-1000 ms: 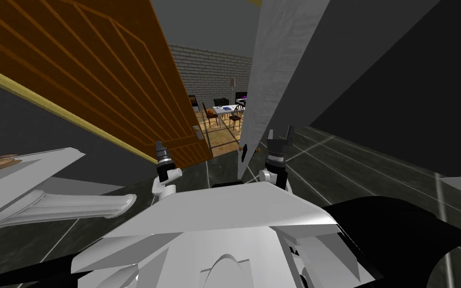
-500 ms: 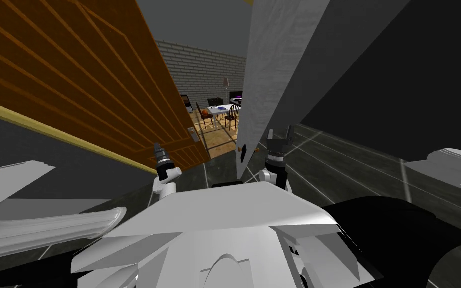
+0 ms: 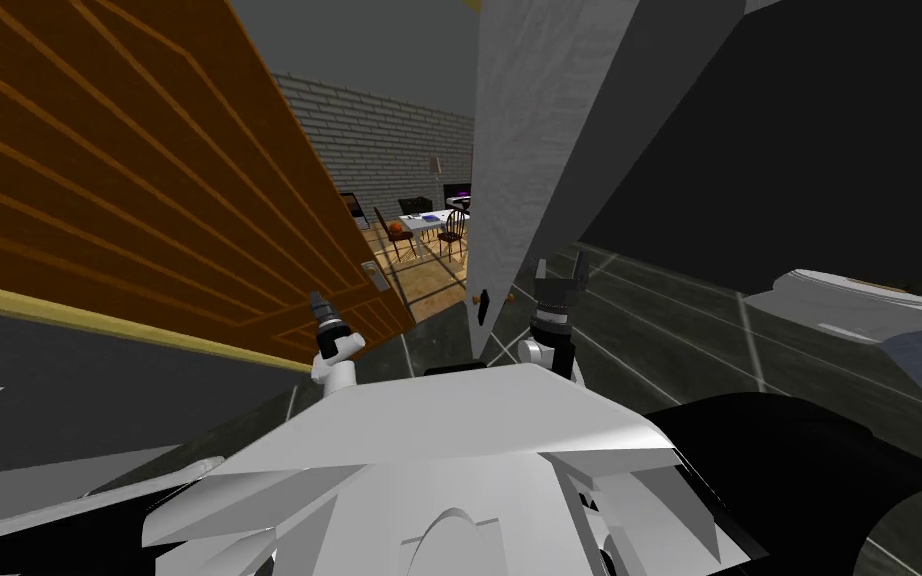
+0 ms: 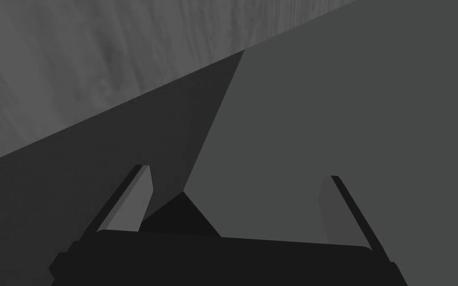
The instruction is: Pull the door open
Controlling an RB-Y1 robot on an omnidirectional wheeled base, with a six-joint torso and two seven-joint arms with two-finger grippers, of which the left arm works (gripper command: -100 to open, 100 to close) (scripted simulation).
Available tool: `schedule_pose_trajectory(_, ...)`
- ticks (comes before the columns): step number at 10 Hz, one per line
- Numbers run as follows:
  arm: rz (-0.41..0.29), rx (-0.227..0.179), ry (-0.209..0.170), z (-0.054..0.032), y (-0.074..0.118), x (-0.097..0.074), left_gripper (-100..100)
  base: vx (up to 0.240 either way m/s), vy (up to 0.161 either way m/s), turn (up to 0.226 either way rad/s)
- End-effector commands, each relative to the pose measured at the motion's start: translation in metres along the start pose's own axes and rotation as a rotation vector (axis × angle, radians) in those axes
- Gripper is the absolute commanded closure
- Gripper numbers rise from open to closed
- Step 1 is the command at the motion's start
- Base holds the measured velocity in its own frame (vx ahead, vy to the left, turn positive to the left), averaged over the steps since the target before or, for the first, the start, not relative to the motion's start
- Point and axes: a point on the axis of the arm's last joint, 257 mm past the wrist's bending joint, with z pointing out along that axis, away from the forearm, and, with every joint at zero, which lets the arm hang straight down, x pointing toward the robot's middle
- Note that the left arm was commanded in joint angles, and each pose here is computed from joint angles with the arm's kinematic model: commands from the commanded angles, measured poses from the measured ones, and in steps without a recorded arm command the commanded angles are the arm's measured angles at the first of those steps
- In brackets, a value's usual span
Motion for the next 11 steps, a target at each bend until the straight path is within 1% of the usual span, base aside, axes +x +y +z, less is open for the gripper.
schedule_pose_trajectory(1,-0.012,-0.031,-0.018,0.0004,0.012,-0.002,-100,0.032,0.051,-0.211)
schedule_pose_trajectory(6,-0.055,-0.116,-0.063,0.0009,0.047,-0.004,-100,0.029,0.052,-0.203)
schedule_pose_trajectory(8,-0.087,-0.171,-0.086,-0.0016,0.069,0.000,-100,0.037,0.069,-0.315)
schedule_pose_trajectory(9,-0.087,-0.171,-0.086,-0.0016,0.069,0.000,-100,0.023,0.051,-0.144)
schedule_pose_trajectory(10,-0.101,-0.193,-0.093,-0.0031,0.077,0.002,-100,0.016,0.043,-0.186)
schedule_pose_trajectory(11,-0.107,-0.202,-0.097,-0.0038,0.080,0.003,-100,0.017,0.041,-0.228)
